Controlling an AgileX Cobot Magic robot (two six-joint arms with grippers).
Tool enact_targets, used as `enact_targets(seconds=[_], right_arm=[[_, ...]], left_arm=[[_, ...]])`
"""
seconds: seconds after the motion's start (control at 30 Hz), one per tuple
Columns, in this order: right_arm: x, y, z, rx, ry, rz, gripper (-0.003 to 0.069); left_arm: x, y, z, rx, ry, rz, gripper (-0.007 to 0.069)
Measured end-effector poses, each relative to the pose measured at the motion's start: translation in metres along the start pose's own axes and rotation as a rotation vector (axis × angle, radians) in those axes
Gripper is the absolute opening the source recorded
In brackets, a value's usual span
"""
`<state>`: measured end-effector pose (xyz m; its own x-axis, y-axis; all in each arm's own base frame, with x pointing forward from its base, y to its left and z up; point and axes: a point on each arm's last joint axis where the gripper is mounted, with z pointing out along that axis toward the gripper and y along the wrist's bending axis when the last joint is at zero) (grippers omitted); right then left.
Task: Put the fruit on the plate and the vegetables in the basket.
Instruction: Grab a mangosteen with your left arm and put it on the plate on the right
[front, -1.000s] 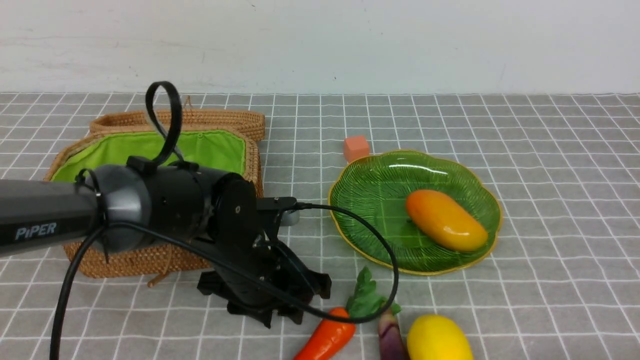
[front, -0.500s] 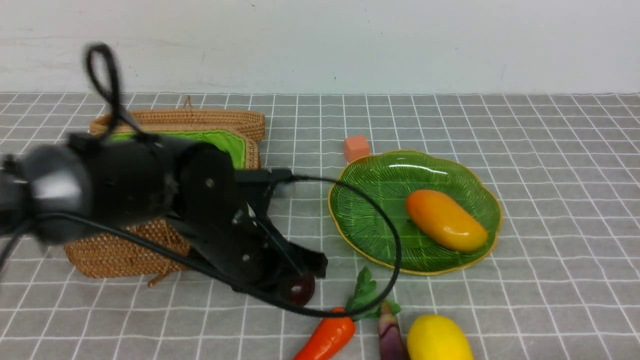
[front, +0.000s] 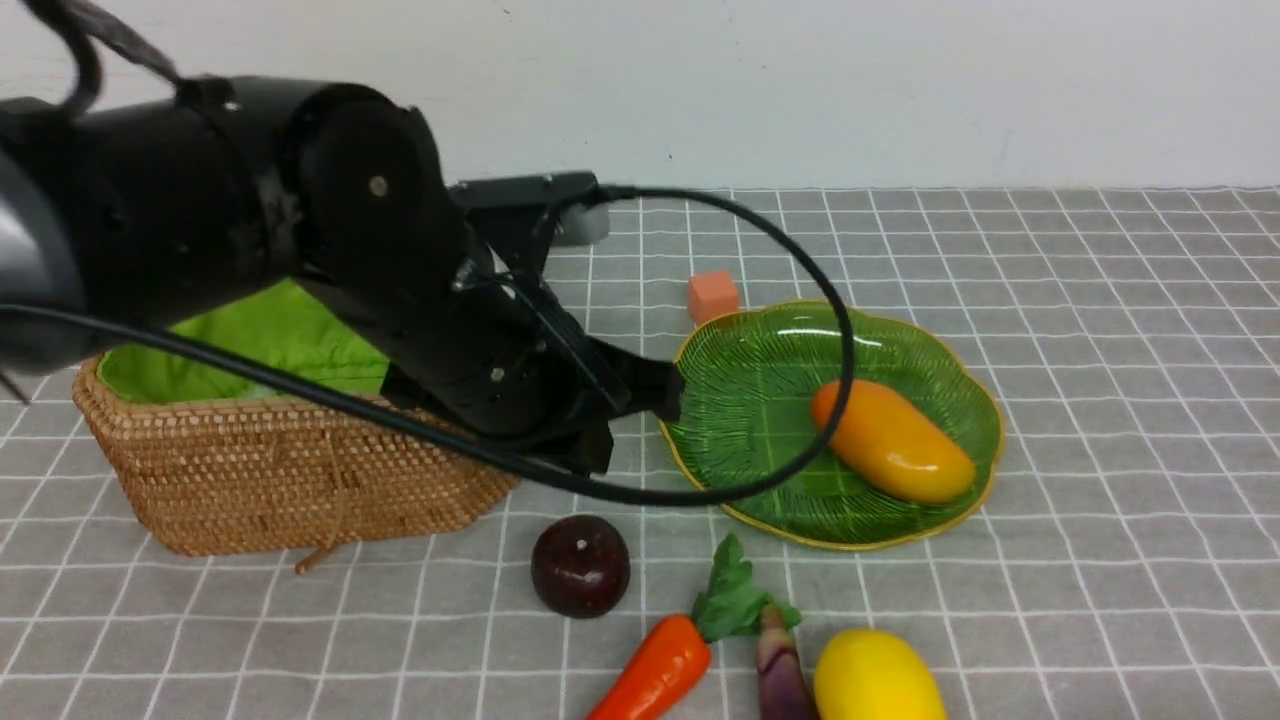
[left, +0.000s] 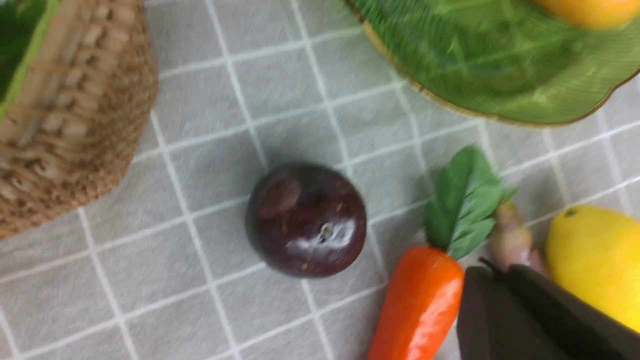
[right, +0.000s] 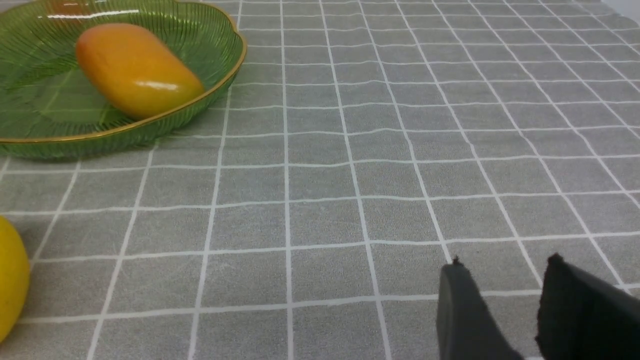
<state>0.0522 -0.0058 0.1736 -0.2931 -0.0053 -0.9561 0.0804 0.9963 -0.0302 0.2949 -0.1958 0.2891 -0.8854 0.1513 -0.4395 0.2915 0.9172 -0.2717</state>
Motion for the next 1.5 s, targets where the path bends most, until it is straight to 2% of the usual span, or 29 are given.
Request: enact_targets(seconds=[0.17,0.2,0.23,0.27,0.33,0.4,0.47,0.57,0.6,0.7,0.83,0.87,0.93,1.13,1.23,1.33,1.37,1.43,1.5], right_arm=[[0.0,0.0,0.0,0.0,0.0,0.0,0.024],[0.0,0.0,0.0,0.0,0.0,0.0,0.024],[0.0,0.0,0.0,0.0,0.0,0.0,0.024],[0.0,0.0,0.0,0.0,0.0,0.0,0.024],[0.0,0.0,0.0,0.0,0.0,0.0,0.024],[0.0,0.0,0.0,0.0,0.0,0.0,0.024],[0.0,0.0,0.0,0.0,0.0,0.0,0.024],[0.0,0.0,0.0,0.0,0.0,0.0,0.024],[0.0,0.0,0.0,0.0,0.0,0.0,0.024],[0.0,0.0,0.0,0.0,0.0,0.0,0.024],[0.0,0.0,0.0,0.0,0.0,0.0,0.024],[0.0,0.0,0.0,0.0,0.0,0.0,0.024],[0.0,0.0,0.0,0.0,0.0,0.0,0.024],[0.0,0.0,0.0,0.0,0.0,0.0,0.024],[0.0,0.0,0.0,0.0,0.0,0.0,0.024],[0.0,0.0,0.0,0.0,0.0,0.0,0.024],[0.0,0.0,0.0,0.0,0.0,0.0,0.024],[0.0,0.0,0.0,0.0,0.0,0.0,0.024],[0.0,0.0,0.0,0.0,0.0,0.0,0.024]], left_arm=[[0.006,0.008,0.03,-0.062,0.11,0.011,0.0294],[0.007,0.011,0.042,-0.075,0.139,0.003,0.0395],[0.008,0.012,0.048,-0.08,0.146,-0.004,0.0447],[0.007,0.013,0.057,-0.085,0.149,-0.016,0.0531],[0.008,0.015,0.069,-0.09,0.151,-0.031,0.0609],[0.009,0.018,0.085,-0.096,0.161,-0.044,0.065],[0.011,0.021,0.101,-0.103,0.172,-0.049,0.0657],[0.015,0.024,0.117,-0.116,0.203,-0.053,0.0588],[0.015,0.025,0.117,-0.116,0.204,-0.053,0.0588],[0.016,0.025,0.118,-0.119,0.215,-0.054,0.0396],[0.011,0.021,0.105,-0.108,0.185,-0.049,0.0058],[0.009,0.02,0.098,-0.101,0.169,-0.047,0.0009],[0.007,0.018,0.089,-0.093,0.146,-0.045,-0.0013],[0.0,0.011,0.057,-0.067,0.07,-0.044,-0.0012],[-0.003,0.011,0.053,-0.07,0.04,-0.029,0.0024],[-0.004,0.012,0.055,-0.082,0.037,-0.016,0.0116],[-0.004,0.012,0.056,-0.083,0.037,-0.014,0.0125],[-0.004,0.013,0.06,-0.086,0.03,-0.01,0.0262],[-0.005,0.014,0.064,-0.086,0.026,-0.01,0.0337]])
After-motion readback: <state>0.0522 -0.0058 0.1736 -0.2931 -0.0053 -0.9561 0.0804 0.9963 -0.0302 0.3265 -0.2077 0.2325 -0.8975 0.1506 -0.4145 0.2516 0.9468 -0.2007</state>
